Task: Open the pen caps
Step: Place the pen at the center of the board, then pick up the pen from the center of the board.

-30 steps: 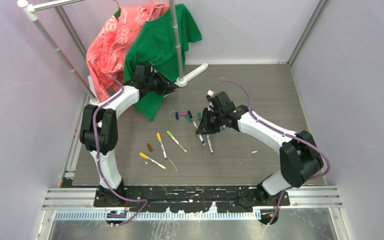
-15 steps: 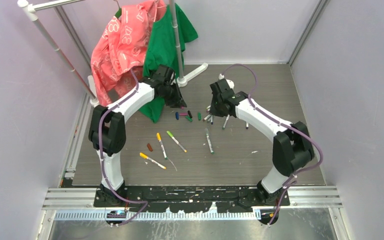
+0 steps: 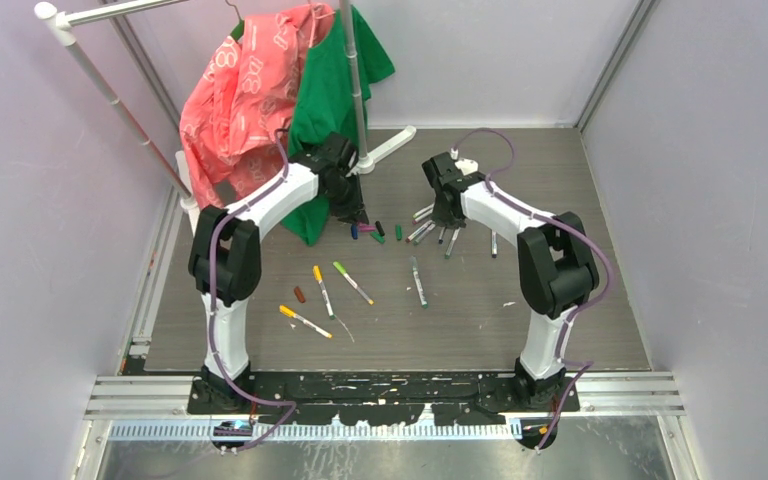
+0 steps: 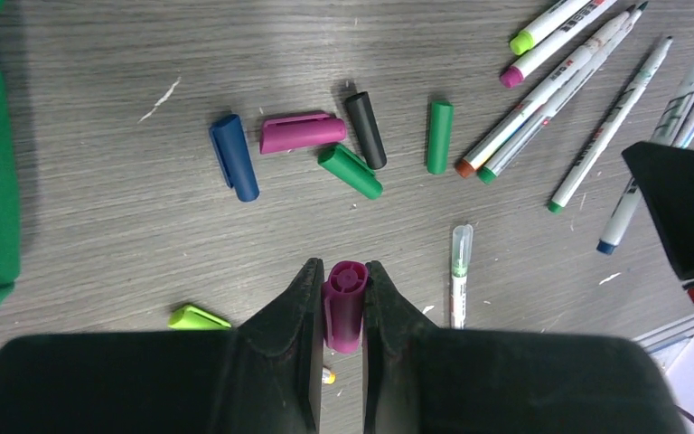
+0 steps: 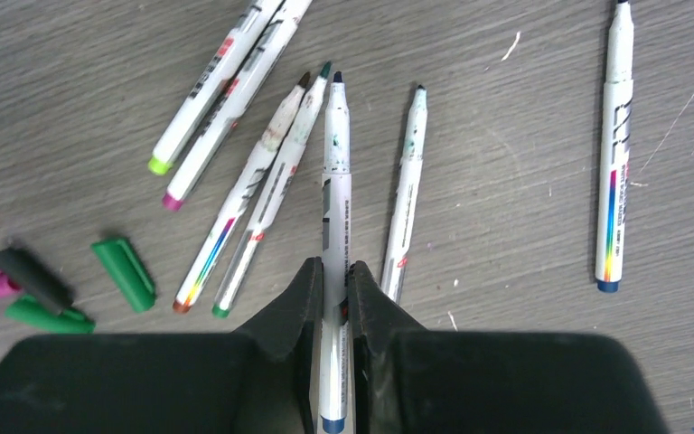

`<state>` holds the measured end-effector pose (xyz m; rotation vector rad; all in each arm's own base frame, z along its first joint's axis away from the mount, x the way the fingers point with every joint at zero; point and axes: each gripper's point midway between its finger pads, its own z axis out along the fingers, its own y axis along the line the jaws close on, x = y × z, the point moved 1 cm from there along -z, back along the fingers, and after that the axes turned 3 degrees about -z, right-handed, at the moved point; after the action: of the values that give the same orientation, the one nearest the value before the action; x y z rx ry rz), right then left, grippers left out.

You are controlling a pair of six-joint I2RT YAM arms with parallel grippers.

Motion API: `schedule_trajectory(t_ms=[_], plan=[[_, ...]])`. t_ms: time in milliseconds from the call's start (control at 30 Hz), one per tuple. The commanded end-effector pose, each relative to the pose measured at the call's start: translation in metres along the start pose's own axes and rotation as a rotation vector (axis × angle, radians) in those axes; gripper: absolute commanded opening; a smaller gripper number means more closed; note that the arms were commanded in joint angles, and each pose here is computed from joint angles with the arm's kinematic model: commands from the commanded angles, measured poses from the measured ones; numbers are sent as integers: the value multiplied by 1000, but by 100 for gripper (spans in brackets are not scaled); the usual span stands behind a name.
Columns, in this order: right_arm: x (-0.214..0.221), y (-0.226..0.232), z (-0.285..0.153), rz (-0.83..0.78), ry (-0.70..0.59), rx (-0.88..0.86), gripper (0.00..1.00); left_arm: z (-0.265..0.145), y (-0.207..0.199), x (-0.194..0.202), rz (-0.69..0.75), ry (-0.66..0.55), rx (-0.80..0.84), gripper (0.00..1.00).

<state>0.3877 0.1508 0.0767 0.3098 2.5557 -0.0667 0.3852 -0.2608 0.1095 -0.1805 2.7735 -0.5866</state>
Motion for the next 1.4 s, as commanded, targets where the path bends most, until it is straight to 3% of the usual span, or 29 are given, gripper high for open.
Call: schedule_trajectory(t_ms=[0,200,467,800,1100,1367], plan=[[-22,-6,7,37,-51,55,1,2,-11,4,66,6,-10,0],[-22,-6,22,51,-26,71,3,13,-9,16,89,38,-42,0],[-15,1,40,42,14,71,15,25,3,28,99,64,-98,6],[-13,-1,38,35,19,75,41,30,15,30,86,63,-159,18],[-26,-3,9,18,-46,37,43,29,14,26,66,47,-166,24],[-22,15,-39,-113,-94,-42,44,25,10,20,49,29,-171,30]])
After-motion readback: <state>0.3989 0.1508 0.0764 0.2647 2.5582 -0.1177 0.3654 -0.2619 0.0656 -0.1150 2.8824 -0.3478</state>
